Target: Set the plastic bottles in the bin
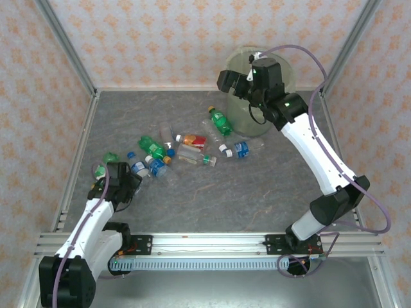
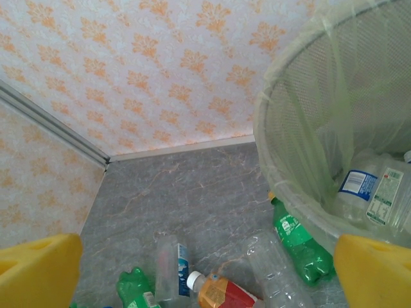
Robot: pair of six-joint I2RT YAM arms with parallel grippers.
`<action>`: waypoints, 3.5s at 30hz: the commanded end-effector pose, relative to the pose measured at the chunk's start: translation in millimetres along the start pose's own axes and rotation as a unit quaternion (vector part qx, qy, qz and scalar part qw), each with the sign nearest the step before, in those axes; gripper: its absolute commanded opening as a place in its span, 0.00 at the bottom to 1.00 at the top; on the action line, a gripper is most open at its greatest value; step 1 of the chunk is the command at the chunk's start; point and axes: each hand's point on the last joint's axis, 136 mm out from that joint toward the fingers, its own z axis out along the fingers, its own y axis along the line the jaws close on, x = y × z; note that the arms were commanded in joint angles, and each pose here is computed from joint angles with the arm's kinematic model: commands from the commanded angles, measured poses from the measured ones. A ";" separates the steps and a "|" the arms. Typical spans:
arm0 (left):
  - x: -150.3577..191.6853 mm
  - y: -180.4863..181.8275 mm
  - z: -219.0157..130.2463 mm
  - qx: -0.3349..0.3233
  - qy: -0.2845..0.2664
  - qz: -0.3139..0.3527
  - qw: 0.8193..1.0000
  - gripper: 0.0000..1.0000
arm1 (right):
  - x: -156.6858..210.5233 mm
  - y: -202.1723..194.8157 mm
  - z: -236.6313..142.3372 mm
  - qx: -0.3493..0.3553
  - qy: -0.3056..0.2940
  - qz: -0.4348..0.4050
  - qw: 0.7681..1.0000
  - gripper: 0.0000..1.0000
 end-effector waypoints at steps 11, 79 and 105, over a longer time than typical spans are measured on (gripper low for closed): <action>-23.4 -96.4 -63.0 0.067 -0.054 0.096 0.992 0.53 | 12.1 8.8 -28.0 -0.071 -0.029 0.033 0.997 1.00; 134.4 -339.6 -215.6 0.400 -0.073 0.472 0.782 0.48 | 42.1 116.3 -43.5 -0.348 0.152 -0.020 0.925 0.59; 82.9 -309.6 -237.6 0.399 -0.132 0.372 0.828 0.99 | -45.8 21.9 -7.5 -0.218 0.034 0.110 0.969 0.32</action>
